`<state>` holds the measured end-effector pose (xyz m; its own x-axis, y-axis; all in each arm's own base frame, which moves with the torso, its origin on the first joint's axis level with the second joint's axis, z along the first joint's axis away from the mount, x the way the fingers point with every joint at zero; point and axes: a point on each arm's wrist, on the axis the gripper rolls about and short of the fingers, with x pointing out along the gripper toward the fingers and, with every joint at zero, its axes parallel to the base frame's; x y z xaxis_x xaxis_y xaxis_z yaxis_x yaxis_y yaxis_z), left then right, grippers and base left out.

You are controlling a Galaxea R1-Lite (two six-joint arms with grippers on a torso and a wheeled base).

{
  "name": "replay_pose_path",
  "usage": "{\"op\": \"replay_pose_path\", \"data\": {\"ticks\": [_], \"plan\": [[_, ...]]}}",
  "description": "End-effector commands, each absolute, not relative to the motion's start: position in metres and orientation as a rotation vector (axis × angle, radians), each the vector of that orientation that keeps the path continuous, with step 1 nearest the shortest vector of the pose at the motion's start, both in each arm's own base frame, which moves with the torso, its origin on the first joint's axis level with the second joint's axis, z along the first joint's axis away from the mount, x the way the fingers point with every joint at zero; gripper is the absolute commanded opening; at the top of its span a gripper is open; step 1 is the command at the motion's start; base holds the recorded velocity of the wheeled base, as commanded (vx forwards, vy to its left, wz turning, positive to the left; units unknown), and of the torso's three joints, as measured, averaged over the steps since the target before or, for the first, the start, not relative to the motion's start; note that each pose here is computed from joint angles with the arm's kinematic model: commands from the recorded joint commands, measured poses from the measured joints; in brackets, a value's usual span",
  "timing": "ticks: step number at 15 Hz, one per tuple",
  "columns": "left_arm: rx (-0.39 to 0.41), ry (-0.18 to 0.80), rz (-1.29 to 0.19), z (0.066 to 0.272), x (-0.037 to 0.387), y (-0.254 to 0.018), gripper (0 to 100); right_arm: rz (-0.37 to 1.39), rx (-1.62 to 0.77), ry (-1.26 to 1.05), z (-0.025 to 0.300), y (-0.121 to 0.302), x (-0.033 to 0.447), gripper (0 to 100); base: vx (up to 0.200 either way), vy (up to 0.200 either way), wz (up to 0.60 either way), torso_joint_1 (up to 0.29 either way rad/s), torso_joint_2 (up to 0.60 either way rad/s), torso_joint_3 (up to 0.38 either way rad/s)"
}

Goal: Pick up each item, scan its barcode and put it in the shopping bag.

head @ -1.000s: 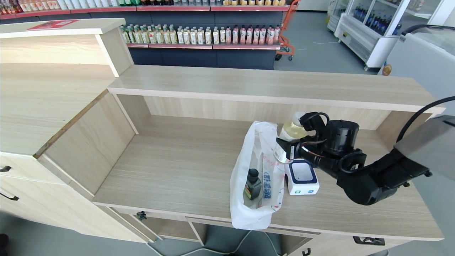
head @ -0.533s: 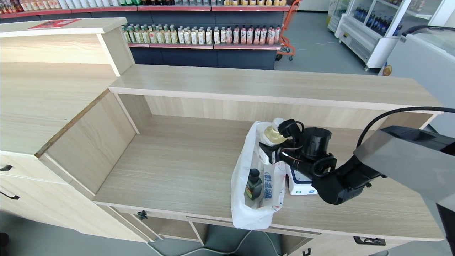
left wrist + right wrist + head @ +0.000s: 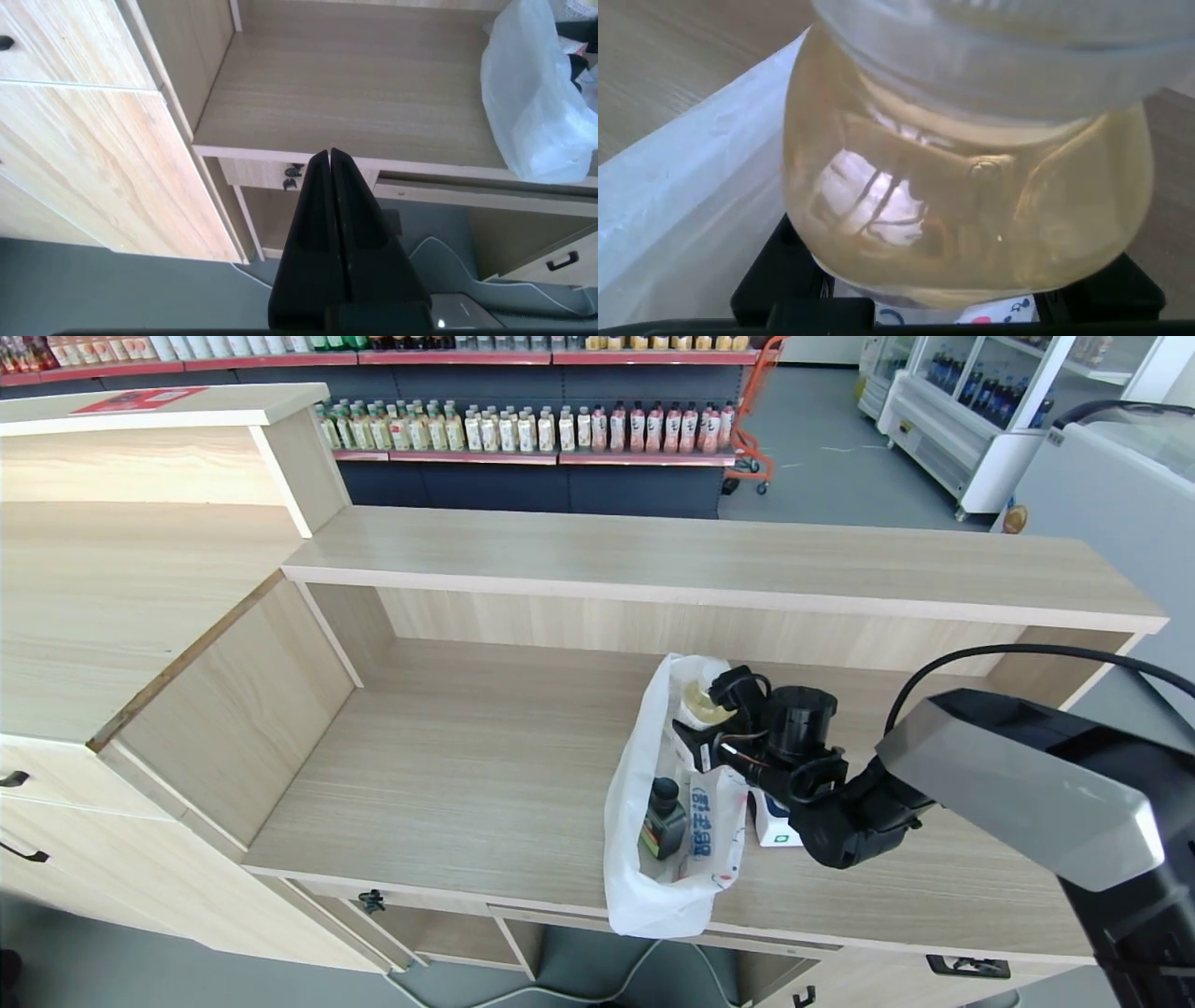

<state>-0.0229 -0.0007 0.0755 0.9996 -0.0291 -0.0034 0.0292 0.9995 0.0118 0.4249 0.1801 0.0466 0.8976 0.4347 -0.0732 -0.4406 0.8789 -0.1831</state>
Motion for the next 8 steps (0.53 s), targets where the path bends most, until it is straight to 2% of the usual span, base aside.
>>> {"op": "replay_pose_path", "data": {"ticks": [1, 8], "plan": [[0.012, 0.003, -0.029, 0.075, -0.023, -0.001, 0, 0.459, -0.208, 0.034, 0.034, 0.184, 0.433, 0, 0.000, 0.000, 0.00, 0.000, 0.00, 0.000], [0.012, 0.003, -0.029, 0.075, -0.023, -0.001, 0, 0.485, -0.250, 0.041, 0.012, 0.186, 0.441, 0, 0.000, 0.000, 0.00, 0.000, 0.00, 0.000]]}}
